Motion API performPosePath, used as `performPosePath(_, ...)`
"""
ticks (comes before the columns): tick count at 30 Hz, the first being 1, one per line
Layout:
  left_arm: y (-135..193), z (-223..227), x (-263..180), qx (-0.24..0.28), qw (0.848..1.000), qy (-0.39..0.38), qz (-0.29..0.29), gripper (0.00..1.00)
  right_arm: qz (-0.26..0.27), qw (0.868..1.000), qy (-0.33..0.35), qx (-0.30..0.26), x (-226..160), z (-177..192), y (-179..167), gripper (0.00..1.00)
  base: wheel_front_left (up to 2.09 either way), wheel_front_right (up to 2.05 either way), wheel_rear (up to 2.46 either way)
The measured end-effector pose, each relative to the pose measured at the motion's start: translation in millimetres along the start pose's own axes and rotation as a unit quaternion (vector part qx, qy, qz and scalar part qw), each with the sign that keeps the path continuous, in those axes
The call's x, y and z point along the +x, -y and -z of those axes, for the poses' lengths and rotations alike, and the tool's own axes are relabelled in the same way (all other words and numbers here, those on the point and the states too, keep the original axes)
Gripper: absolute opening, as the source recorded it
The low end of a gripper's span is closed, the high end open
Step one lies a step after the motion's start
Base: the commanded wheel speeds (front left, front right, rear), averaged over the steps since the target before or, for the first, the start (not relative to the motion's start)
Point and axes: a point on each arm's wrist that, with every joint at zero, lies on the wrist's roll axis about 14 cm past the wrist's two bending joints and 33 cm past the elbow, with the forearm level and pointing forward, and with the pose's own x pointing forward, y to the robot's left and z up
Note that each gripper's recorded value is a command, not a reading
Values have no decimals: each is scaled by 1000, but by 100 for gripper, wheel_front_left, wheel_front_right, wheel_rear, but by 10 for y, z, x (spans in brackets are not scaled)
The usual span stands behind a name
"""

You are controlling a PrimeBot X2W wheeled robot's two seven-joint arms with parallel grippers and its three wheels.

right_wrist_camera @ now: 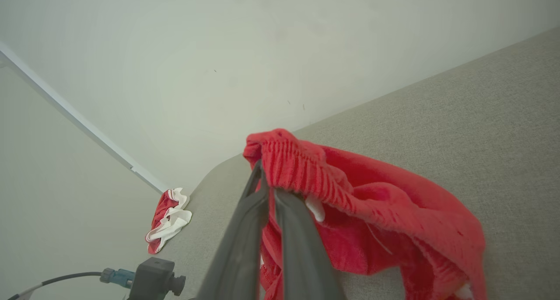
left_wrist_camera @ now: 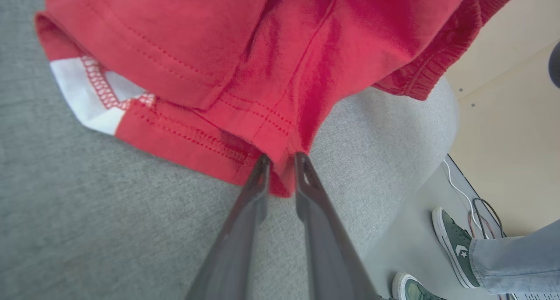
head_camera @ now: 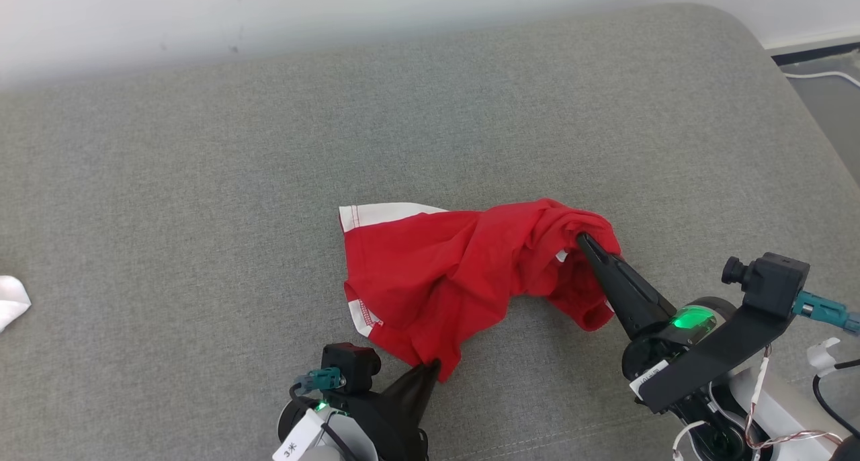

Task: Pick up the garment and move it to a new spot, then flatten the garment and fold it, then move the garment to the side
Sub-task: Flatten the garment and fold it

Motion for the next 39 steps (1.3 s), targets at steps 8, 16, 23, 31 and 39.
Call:
performPosePath(8, -3, -115, 4, -18, 1000, 23, 5, 0, 17, 1000, 1, 0, -27, 1, 111, 0, 0, 0, 0)
performPosePath(16, -324, -943, -179, -11, 987, 160, -19, 0, 56, 998, -5, -1, -132, 46, 364, 0, 0, 0, 0)
performPosePath(23, -271, -1695, -240, 0, 965, 263, -12, 0, 62, 994, -61, -58, -203, 238, 486, 0, 0, 0, 0)
performPosePath(31, -279, -2089, -84, 44, 957, 286, -22, 0, 37, 988, -97, -118, -58, 311, 444, 0, 0, 0, 0)
performPosePath(39, -575, -1641, 93, 32, 974, 219, -55, 0, 69, 984, -117, -119, -200, 416, 646, 0, 0, 0, 0)
